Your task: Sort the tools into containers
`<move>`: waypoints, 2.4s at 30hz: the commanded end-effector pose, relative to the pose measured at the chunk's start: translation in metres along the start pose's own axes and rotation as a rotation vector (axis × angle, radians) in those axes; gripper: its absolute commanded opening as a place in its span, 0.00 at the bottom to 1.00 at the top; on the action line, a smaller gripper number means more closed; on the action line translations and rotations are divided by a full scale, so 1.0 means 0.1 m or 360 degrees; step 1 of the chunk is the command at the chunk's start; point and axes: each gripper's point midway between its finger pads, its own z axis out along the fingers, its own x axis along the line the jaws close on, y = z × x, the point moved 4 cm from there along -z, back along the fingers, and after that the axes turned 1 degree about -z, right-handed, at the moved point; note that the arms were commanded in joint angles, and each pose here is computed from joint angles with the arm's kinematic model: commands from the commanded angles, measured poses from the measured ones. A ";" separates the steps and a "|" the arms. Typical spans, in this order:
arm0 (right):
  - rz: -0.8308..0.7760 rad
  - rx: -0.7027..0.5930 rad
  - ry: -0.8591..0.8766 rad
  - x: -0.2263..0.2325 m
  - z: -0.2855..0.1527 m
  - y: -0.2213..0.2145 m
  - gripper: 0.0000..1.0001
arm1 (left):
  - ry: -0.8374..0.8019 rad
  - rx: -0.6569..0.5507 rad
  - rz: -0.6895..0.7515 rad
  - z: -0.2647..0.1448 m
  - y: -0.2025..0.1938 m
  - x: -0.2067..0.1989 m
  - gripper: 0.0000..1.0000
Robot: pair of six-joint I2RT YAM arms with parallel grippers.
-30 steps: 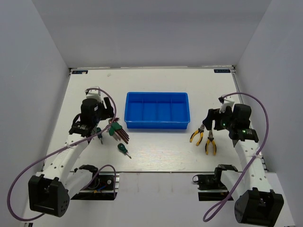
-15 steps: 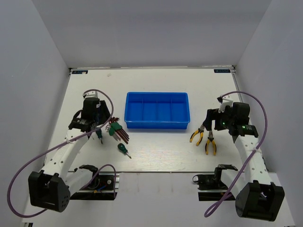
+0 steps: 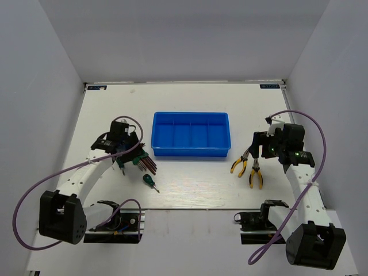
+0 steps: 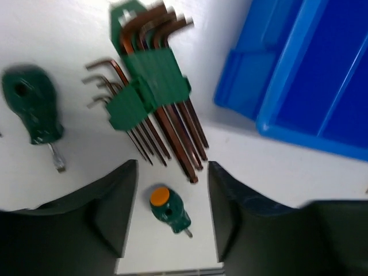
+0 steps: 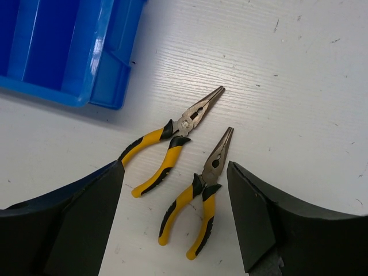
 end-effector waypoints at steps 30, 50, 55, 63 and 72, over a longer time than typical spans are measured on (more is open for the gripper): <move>-0.0024 -0.0132 -0.0039 0.02 -0.18 0.24 0.83 | 0.0210 0.0580 -0.0228 0.12 -1.12 0.00 0.70; -0.0025 -0.0159 -0.0030 0.06 -0.25 0.26 0.83 | 0.0437 0.0449 -0.0117 0.36 -1.10 0.02 0.25; -0.0039 -0.0179 -0.0020 0.07 -0.28 0.28 0.76 | 0.0357 0.0419 -0.0042 0.17 -0.97 -0.15 0.00; -0.0044 -0.0166 0.0059 0.14 -0.26 0.26 0.00 | -0.0047 -0.0004 0.0213 -0.57 -0.12 -0.86 0.00; -0.0061 -0.0129 0.0090 0.13 -0.21 0.22 0.77 | -0.0111 -0.0292 0.0955 -0.01 0.79 -1.84 0.00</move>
